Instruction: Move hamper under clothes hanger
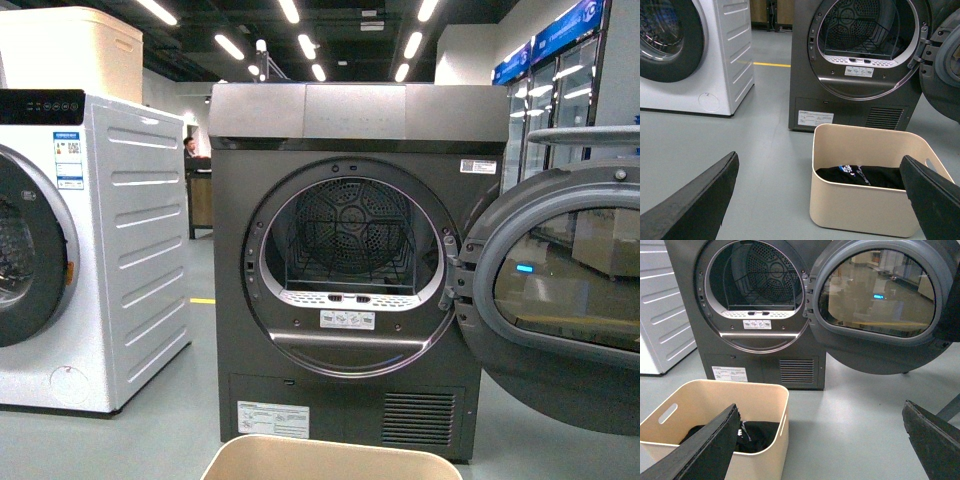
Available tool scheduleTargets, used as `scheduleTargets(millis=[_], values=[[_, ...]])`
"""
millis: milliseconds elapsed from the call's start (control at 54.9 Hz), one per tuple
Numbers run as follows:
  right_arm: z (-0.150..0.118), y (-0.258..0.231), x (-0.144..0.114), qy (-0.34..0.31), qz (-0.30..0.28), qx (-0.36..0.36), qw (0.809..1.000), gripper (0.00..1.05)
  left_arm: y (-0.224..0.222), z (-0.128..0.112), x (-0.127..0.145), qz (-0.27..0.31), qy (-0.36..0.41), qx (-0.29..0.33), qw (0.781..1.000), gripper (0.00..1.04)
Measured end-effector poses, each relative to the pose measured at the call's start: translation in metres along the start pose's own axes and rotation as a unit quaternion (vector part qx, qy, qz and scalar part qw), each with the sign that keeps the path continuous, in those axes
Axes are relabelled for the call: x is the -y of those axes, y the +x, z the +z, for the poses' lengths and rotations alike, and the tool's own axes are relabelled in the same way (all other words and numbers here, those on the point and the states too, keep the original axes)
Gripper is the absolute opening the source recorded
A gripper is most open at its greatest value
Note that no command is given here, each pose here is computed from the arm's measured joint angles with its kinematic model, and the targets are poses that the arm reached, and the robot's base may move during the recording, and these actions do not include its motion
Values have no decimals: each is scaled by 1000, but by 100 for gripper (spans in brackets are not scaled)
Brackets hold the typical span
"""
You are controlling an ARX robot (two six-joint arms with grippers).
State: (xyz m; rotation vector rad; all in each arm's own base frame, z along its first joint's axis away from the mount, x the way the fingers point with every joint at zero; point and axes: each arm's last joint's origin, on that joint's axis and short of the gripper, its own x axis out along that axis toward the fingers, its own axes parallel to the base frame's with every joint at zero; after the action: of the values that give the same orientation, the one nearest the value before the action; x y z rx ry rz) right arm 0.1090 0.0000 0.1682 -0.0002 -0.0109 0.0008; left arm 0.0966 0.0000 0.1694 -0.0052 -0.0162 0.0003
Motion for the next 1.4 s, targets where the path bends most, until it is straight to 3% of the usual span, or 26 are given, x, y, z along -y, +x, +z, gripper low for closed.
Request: scheduleTargets(millis=[91,200,328,437,638,783,1020,1403], values=[[3,8,-2,49,-45,10,998,97,6,-2,-2,52,-49,-61,996,98],[9,36,-7,76,-1,-4,997,97,27,8,-11,66,-74,-77,992,98],[16,100,-16,83,59,-58,993,97,80,39,-23,63,-78,-63,993,98],[4,151,-17,87,70,-124,986,97,134,40,-28,57,-69,-119,989,98],[-13,237,-19,81,69,-198,974,97,237,9,-25,60,-40,-253,965,98],[-34,275,-20,66,56,-242,966,97,286,-8,-19,67,-34,-292,953,98],[-72,321,-24,50,38,-309,949,97,338,-39,-8,70,-49,-324,942,98],[-124,388,-45,24,33,-385,922,97,391,-129,35,53,-59,-393,916,98]])
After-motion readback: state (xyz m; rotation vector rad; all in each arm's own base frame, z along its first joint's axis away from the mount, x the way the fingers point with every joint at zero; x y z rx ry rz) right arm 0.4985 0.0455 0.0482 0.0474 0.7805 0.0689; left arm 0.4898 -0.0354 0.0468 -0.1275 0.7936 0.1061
